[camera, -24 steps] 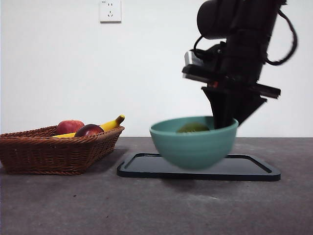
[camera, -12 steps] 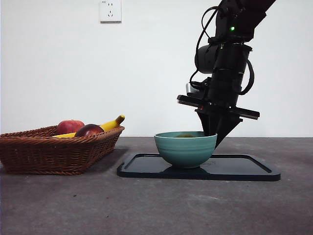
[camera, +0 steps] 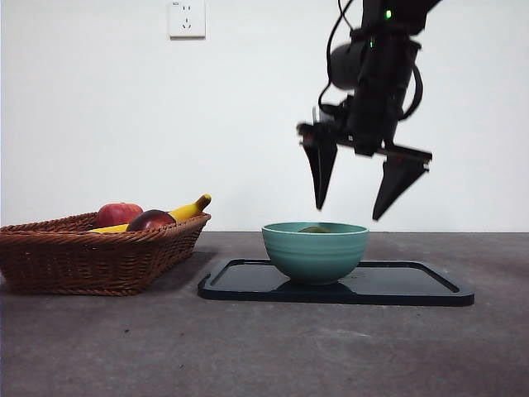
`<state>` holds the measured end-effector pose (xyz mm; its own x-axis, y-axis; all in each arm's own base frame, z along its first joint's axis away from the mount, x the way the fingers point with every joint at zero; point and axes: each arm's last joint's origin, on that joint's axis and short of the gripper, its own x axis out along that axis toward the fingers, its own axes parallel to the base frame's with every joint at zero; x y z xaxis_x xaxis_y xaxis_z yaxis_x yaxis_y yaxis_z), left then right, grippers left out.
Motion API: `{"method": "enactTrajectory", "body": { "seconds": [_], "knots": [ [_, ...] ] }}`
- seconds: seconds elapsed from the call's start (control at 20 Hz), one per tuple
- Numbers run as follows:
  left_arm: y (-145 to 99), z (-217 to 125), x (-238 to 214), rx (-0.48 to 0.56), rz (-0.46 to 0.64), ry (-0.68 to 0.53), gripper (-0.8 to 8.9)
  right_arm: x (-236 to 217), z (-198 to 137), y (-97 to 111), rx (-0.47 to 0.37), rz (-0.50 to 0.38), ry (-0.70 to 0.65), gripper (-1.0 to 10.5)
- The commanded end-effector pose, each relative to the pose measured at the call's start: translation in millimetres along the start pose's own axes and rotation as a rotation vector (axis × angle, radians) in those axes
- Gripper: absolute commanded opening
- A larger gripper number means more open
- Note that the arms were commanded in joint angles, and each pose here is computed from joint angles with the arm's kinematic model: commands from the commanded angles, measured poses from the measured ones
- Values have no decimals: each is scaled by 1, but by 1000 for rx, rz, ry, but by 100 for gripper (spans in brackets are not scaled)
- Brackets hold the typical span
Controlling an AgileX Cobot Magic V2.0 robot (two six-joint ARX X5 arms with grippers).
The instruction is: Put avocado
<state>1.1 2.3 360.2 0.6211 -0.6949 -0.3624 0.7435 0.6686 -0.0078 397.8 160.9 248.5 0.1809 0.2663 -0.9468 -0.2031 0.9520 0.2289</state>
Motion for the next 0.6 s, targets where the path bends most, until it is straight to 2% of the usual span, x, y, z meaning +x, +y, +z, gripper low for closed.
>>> {"method": "enactTrajectory", "body": {
  "seconds": [0.05, 0.15, 0.2, 0.35, 0.4, 0.6],
  "knots": [
    [0, 2, -2, 4, -5, -16, 531, -20, 9, 7, -25, -5, -39, 525],
    [0, 2, -2, 3, -5, -16, 531, -46, 8, 13, -45, -21, -58, 595],
    [0, 2, -2, 3, -5, -16, 531, -59, 3, 15, -50, -33, -53, 593],
    [0, 2, -2, 3, -5, -16, 531, -93, -19, 19, -66, -189, -42, 589],
    [0, 2, -2, 3, -5, -16, 530, -104, -25, 22, -77, -207, -53, 589],
    [0, 2, -2, 3, -5, -16, 531, -164, -59, 42, -136, -173, -199, 589]
  ]
}}
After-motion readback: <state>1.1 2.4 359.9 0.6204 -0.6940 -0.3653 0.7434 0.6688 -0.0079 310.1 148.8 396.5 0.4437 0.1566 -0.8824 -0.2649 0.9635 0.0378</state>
